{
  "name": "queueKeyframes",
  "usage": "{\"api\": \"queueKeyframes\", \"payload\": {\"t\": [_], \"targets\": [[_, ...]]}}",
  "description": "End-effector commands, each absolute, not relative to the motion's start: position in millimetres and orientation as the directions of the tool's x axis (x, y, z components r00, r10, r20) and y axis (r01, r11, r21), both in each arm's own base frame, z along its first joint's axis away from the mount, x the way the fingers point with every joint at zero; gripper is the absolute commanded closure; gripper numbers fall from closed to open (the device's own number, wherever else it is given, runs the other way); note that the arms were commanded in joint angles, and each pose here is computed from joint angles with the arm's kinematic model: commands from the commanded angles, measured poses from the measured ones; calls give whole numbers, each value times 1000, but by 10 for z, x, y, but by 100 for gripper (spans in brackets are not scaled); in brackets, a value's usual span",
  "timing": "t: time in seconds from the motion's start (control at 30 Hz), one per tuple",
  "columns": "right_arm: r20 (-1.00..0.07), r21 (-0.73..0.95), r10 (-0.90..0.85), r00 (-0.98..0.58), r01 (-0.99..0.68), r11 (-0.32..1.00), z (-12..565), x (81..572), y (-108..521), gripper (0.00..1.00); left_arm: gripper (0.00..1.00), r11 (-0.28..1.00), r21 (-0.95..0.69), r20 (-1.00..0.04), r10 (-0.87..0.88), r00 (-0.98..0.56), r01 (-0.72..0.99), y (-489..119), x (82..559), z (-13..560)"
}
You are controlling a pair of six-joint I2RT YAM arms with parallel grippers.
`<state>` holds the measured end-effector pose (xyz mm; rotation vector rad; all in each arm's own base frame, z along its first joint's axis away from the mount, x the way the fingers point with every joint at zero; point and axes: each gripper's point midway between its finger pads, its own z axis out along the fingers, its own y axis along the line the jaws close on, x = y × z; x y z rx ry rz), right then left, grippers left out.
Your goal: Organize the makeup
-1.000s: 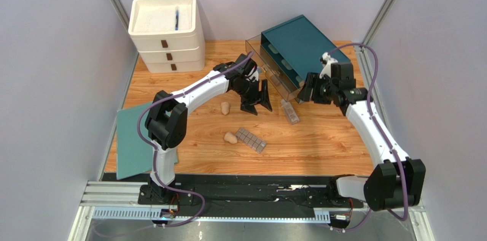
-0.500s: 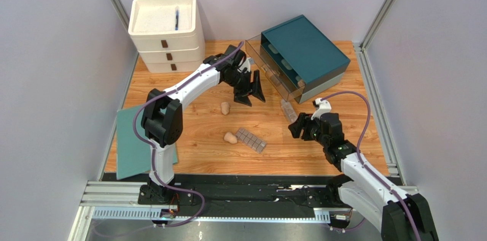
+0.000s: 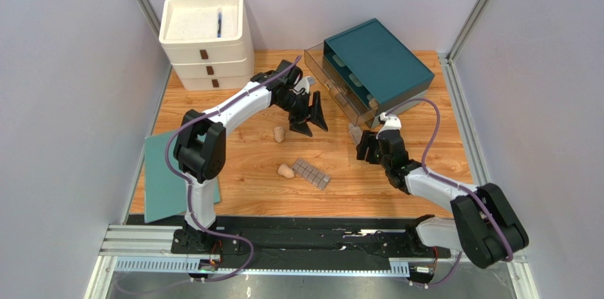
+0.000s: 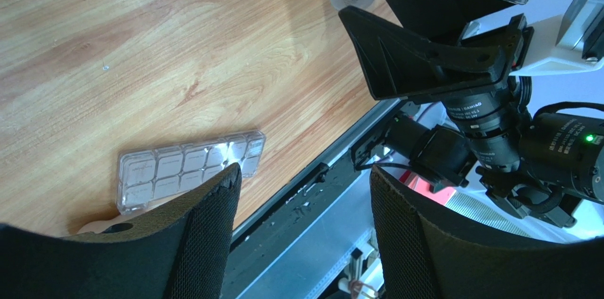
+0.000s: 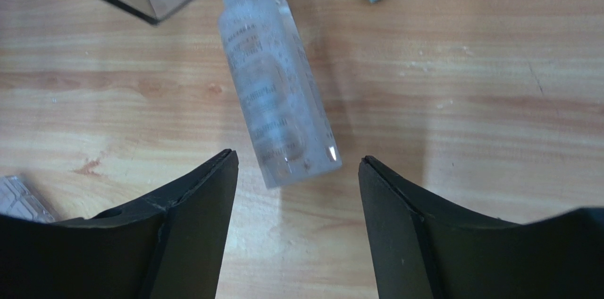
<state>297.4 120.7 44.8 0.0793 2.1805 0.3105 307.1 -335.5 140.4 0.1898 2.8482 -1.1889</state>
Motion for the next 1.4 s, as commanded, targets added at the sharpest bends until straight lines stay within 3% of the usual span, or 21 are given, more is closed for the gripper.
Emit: {"api": "queueKeyframes", "payload": {"t": [0.0, 0.23, 0.63, 0.77, 0.83, 0.9, 1.1, 1.23, 1.37], "targets": [[-849, 251, 194, -492, -52, 967, 740, 3325, 1278, 32, 28, 641, -740, -182, 101, -978, 204, -3363, 3120, 1724], [-818, 270, 176, -548, -94, 958, 600, 3394, 1443, 35, 29, 642, -743, -171, 92, -981, 190, -3361, 3144, 1684], [-685, 219, 104, -721, -67, 973, 186, 3117, 1446, 54, 29, 636, -751, -177, 65, -982, 178, -3328, 3231, 1725], [-637, 194, 66, -768, -77, 978, 153, 2971, 1424, 71, 29, 637, -753, -167, 56, -984, 164, -3326, 3246, 1721], [-627, 209, 63, -777, -89, 974, 216, 2894, 1438, 89, 29, 634, -756, -166, 57, -984, 164, -3335, 3249, 1736], [-635, 198, 48, -771, -102, 975, 338, 2836, 1420, 100, 29, 635, -756, -162, 54, -985, 159, -3335, 3262, 1747], [-691, 247, 26, -722, -202, 948, 929, 2738, 1513, 100, 29, 642, -752, -151, 50, -987, 148, -3320, 3297, 1747], [-768, 304, -19, -640, -391, 869, 1552, 2633, 1739, 100, 30, 644, -754, -137, 43, -990, 132, -3309, 3320, 1728], [-888, 264, -6, -460, -520, 812, 2357, 2678, 1837, 100, 30, 642, -757, -131, 40, -991, 126, -3307, 3343, 1727]]}}
